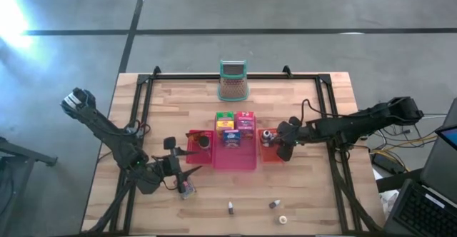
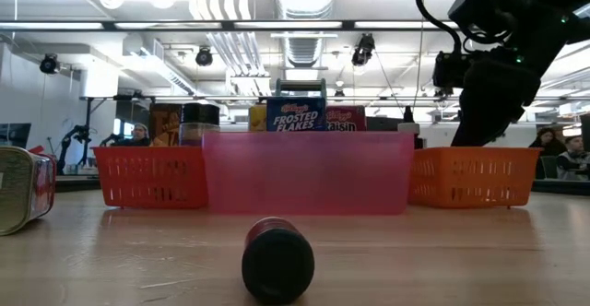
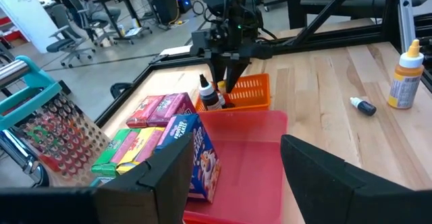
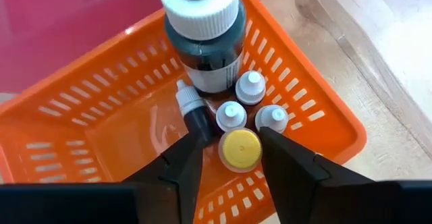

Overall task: Pick & Place Kitchen Items
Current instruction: Put the small transparent food coloring bottle into the orange bin, then put the red seasoning can into the red bin

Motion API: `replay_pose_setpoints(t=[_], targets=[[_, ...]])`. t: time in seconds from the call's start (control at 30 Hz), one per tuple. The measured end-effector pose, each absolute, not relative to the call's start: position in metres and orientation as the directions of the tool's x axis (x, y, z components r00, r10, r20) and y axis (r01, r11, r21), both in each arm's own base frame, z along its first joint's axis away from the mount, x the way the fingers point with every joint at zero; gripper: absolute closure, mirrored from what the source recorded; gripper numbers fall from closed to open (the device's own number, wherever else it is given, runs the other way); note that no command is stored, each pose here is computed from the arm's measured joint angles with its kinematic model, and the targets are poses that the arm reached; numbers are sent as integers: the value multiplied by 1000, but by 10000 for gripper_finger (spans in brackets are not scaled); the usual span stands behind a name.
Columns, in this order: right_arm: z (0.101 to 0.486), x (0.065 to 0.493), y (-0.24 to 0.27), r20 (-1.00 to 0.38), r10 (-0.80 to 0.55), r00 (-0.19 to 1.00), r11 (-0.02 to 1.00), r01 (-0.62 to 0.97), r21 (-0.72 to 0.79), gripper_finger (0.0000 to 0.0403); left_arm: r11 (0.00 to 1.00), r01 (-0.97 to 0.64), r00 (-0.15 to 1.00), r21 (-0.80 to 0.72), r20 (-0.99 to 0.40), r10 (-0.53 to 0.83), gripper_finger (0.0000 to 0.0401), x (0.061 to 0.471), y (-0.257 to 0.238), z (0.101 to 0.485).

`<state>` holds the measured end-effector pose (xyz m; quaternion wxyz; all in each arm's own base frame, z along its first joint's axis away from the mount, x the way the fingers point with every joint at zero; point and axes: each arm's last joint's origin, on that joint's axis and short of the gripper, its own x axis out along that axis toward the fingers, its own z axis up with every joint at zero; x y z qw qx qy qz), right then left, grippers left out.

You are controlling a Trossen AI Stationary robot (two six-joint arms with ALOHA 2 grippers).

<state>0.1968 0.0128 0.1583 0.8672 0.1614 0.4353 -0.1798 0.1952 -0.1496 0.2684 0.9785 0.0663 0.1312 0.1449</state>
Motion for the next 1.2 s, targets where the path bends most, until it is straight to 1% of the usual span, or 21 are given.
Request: replay_pose_setpoints(t=[0.2,0.37,0.7,0.8,0.97,1.1,1.2], targets=[[164,196,13,-800,-170,575,891,436,124,235,949,-266,924,168,-237,301,174,195,-150,268],[183,204,14,-766,-166,621,907,400,128,235,949,-266,924,168,-237,301,174,195,-150,268],[236,217,27,-756,-133,641,939,326,111,282,949,-266,924,168,-238,301,174,195,-150,268],[248,214,35,-776,-117,620,946,307,104,298,949,-266,924,168,-238,301,174,195,-150,268],[253,206,56,-800,-63,597,948,287,140,327,949,-267,924,166,-238,301,174,195,-150,268],[257,202,80,-782,1,623,955,232,185,348,949,-267,924,166,-238,301,174,195,-150,268],[261,200,96,-754,-3,657,968,190,162,358,950,-267,924,165,-238,301,174,195,-150,268]])
